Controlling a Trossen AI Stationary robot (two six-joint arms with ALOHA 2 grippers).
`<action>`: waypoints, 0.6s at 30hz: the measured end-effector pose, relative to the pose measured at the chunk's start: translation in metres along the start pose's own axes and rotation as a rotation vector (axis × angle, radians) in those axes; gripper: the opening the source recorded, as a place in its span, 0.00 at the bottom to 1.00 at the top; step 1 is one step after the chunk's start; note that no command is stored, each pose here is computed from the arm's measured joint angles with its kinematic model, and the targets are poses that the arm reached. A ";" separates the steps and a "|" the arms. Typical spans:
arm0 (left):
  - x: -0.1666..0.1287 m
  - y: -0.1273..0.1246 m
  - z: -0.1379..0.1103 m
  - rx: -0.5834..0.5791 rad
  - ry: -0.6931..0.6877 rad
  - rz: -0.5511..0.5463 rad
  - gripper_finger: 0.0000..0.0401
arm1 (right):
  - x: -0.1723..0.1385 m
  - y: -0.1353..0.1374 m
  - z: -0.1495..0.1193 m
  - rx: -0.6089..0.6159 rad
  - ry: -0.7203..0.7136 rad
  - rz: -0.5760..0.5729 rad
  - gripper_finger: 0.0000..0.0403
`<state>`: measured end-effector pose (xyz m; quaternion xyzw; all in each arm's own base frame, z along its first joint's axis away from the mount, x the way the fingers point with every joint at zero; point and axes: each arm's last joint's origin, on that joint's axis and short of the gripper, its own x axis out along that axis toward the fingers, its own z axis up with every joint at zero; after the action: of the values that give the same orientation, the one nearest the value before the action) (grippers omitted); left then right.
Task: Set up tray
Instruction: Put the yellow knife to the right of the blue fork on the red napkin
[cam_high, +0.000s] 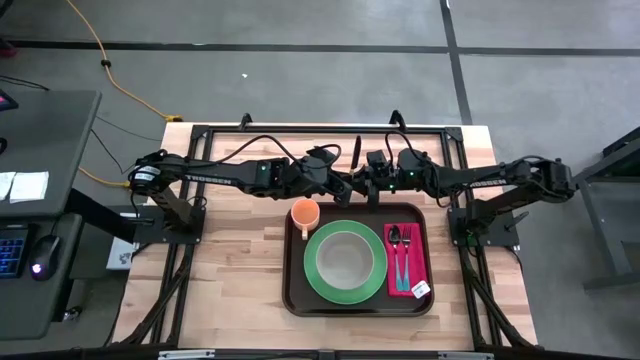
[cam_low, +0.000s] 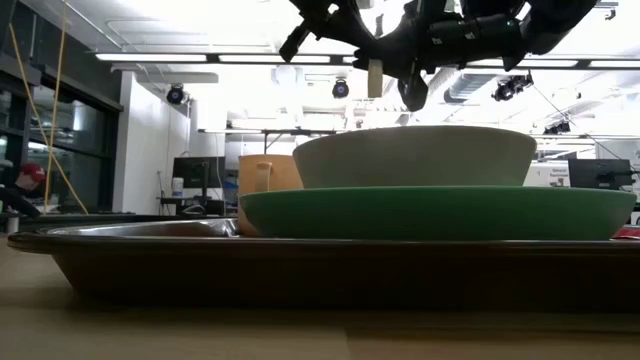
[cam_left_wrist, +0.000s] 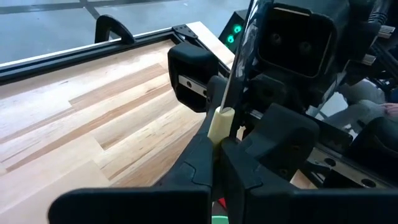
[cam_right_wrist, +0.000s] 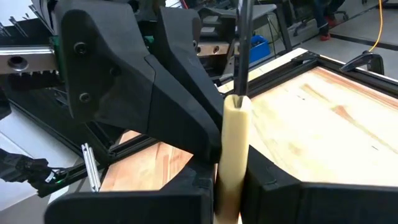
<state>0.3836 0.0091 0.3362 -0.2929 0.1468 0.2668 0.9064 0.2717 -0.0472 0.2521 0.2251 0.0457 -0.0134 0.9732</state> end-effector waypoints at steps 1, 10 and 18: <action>0.000 0.000 0.000 0.001 0.001 0.000 0.11 | 0.000 0.000 0.000 0.002 0.000 -0.001 0.04; -0.001 0.001 -0.001 0.058 0.030 -0.001 0.11 | -0.004 -0.005 0.003 0.038 0.022 0.009 0.04; -0.002 0.005 -0.006 0.083 0.091 0.022 0.11 | -0.023 0.000 0.008 0.056 0.095 -0.016 0.04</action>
<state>0.3786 0.0081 0.3296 -0.2654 0.2021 0.2569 0.9070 0.2495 -0.0508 0.2610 0.2525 0.0930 -0.0119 0.9631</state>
